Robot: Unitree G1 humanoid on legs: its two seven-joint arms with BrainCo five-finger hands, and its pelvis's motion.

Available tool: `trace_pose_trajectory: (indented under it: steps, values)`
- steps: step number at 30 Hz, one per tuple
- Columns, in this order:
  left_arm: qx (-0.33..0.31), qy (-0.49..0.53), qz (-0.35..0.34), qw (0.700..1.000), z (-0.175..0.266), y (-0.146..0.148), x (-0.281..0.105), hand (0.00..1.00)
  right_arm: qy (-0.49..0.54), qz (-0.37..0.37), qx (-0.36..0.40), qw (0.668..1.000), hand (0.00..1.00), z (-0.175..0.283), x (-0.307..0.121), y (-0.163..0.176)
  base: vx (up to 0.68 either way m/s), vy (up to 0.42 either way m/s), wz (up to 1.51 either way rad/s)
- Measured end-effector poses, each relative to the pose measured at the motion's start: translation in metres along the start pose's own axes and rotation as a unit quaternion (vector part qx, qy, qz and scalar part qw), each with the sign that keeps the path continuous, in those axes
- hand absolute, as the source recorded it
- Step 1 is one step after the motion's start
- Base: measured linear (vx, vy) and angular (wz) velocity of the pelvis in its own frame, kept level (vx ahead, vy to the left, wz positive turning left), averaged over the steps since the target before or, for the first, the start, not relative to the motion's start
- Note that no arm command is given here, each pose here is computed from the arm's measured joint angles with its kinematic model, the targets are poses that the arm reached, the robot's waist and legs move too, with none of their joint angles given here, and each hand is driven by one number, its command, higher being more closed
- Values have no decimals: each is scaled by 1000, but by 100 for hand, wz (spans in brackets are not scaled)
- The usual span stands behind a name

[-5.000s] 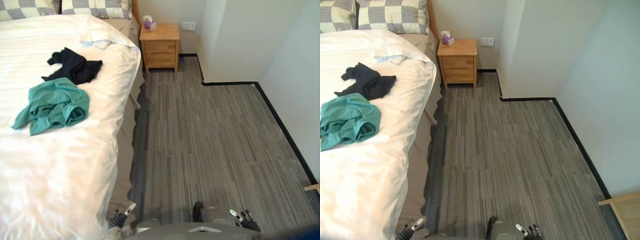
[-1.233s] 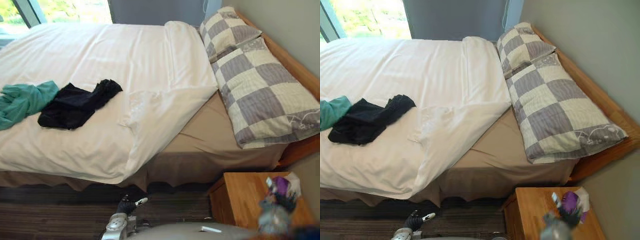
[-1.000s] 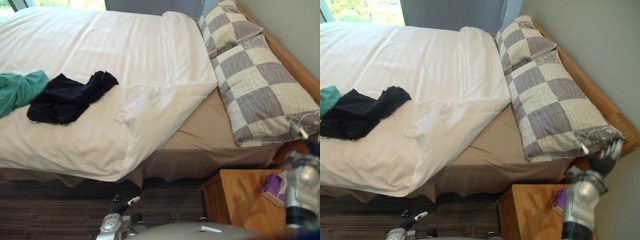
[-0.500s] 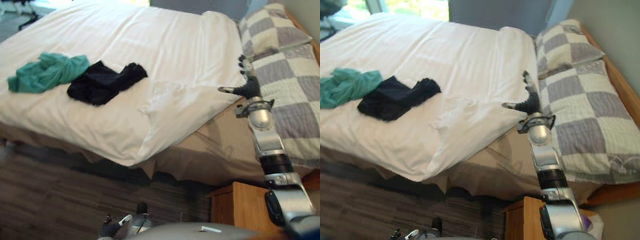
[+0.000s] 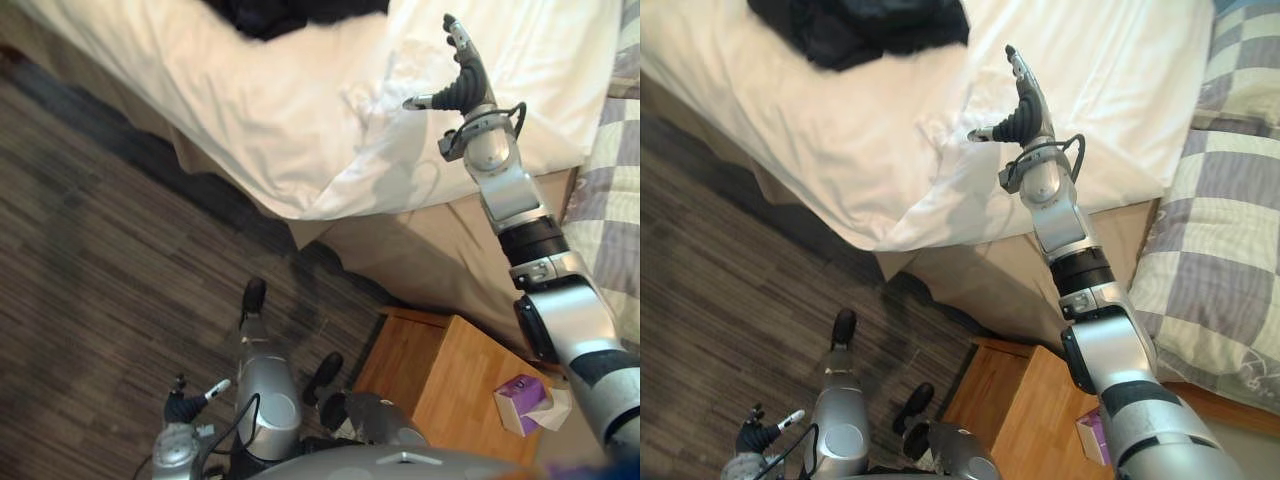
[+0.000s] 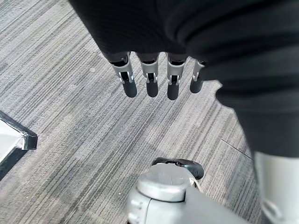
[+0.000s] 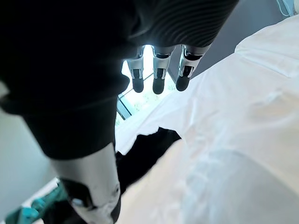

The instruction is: Tidy the bed and pick cloth on bed and put in laundry

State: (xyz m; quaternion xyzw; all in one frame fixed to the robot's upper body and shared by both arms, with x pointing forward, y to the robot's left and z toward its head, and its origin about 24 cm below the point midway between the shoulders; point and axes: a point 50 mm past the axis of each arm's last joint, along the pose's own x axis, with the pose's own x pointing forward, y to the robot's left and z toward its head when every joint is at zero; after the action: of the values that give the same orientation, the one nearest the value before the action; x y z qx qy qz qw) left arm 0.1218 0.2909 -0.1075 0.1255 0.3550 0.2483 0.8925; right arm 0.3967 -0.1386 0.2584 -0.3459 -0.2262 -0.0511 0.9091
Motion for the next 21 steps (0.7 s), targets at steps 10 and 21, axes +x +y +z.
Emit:
trace_pose_trajectory:
  steps: [10, 21]
  values:
    - [-22, -43, -31, 998, 40, -14, 13, 0, 87, -106, -136, 981, 0, -22, 18, -94, 6, 35, 2]
    - [-69, -67, -120, 988, 77, -60, 17, 0, 124, -159, -140, 969, 0, -22, 20, -137, 22, 11, -9]
